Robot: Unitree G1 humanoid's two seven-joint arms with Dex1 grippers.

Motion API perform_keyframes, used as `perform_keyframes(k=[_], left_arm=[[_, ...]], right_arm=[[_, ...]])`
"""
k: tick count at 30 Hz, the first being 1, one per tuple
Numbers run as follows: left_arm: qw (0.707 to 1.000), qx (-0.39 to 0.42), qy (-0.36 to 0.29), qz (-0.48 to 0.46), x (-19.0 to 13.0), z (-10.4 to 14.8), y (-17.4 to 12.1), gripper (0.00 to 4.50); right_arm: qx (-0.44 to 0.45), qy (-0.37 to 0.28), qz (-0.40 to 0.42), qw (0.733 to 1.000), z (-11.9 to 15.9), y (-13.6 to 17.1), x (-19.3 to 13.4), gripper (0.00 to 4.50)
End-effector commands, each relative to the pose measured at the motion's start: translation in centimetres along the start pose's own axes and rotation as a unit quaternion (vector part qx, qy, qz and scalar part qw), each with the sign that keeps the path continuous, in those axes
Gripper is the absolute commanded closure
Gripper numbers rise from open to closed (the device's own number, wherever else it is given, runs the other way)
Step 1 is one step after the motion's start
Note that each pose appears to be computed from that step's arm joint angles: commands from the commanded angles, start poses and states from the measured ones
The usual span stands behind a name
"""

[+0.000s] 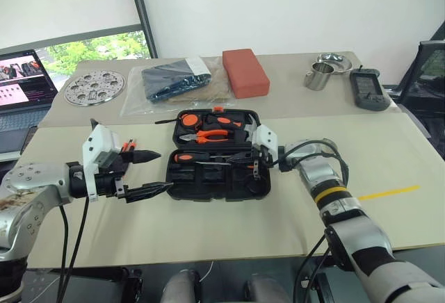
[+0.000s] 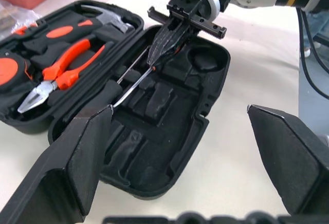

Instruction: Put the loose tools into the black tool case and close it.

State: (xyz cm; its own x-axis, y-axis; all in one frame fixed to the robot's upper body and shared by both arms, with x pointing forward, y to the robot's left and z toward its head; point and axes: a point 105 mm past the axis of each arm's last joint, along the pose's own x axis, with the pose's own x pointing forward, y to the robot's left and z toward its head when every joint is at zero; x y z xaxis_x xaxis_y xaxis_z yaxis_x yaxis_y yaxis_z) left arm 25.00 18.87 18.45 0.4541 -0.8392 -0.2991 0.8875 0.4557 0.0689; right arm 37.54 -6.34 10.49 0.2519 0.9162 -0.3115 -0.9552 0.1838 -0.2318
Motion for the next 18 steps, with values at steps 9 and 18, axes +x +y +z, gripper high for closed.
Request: perform_keyframes(k=[9, 18], left_arm=[[1.0, 0.025, -0.006, 0.011, -0.6, 1.1, -0.2, 0.0], [0.987, 0.014, -0.011, 0.159, -1.7, -1.1, 3.3, 0.0]], right_arm=[[-0.034, 0.088, 0.036, 0.995, -2.6, 1.2, 0.5, 4.48], [-0.03, -0.055, 0.015, 0.998, 3.0, 0.3, 1.0, 3.9]])
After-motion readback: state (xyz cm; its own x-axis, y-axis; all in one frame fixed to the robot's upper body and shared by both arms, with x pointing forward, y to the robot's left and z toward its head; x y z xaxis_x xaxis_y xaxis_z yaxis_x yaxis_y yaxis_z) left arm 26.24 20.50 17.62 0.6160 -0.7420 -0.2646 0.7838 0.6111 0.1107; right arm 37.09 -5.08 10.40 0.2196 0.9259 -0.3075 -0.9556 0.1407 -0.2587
